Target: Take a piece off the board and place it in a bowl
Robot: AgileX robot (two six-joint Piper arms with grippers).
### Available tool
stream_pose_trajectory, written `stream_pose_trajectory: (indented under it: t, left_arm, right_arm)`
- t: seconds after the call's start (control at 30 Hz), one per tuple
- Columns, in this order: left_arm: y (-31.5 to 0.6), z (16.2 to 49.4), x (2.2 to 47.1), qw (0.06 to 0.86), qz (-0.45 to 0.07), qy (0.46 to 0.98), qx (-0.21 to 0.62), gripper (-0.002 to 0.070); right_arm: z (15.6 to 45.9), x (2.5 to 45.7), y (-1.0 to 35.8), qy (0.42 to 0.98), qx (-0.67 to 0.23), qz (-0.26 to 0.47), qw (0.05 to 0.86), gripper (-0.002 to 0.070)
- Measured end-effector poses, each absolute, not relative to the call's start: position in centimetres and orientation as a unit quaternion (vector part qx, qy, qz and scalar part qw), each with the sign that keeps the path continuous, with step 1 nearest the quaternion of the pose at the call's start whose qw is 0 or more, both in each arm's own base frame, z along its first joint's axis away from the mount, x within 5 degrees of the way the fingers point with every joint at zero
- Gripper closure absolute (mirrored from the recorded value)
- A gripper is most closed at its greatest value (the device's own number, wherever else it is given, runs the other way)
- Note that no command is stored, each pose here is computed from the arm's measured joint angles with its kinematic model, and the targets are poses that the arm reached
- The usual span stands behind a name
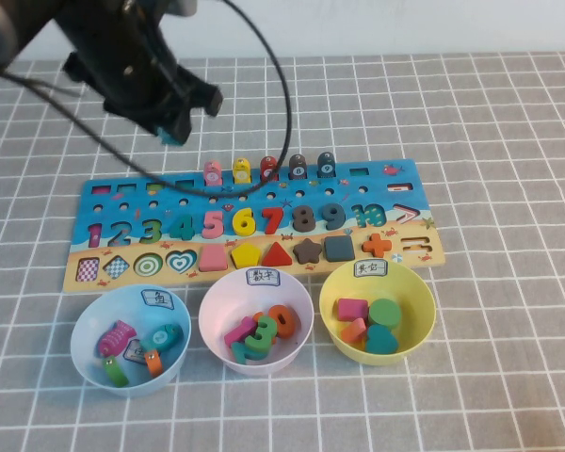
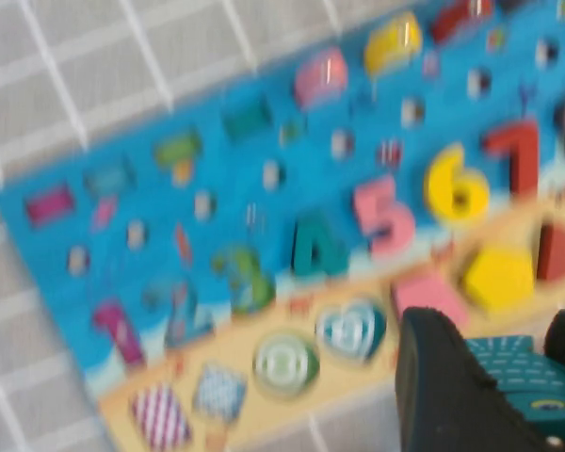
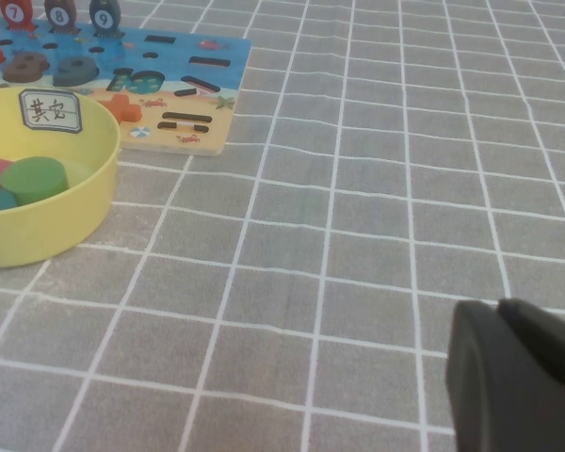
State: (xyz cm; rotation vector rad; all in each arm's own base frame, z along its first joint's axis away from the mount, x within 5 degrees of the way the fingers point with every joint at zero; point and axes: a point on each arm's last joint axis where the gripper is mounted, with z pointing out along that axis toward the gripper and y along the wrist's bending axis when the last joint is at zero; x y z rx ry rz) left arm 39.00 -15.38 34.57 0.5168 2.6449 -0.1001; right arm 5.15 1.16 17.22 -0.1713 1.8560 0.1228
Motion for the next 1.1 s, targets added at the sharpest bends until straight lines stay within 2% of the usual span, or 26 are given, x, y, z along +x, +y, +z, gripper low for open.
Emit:
stream_pose_trajectory:
  t: [0.27,0.53,0.67,0.9,1.1]
  left_arm:
    - [-13.2,34.2,30.8,0.225,-0.039,0.956,0.183,0.0484]
    - [-10.1,30.1,23.4,0.241,-0.045,0.952,0.181,0.0484]
    - [-8.9,27.2,20.7,0.236,-0.036,0.947,0.215,0.0485]
    - [-8.0,24.8,18.6,0.212,-0.014,0.932,0.292,0.0485]
    - [-8.0,24.6,18.7,0.222,-0.009,0.921,0.32,0.0485]
  right_arm:
    - [17.2,5.2,1.2,0.799,-0.074,0.053,0.595,0.0694]
    - [17.2,5.2,1.2,0.799,-0.074,0.053,0.595,0.0694]
    - [17.2,5.2,1.2,0.799,-0.074,0.053,0.595,0.0694]
    - [17.2,5.2,1.2,0.799,-0.074,0.053,0.595,0.0694]
    - [17.2,5.2,1.2,0.799,-0.074,0.053,0.595,0.0694]
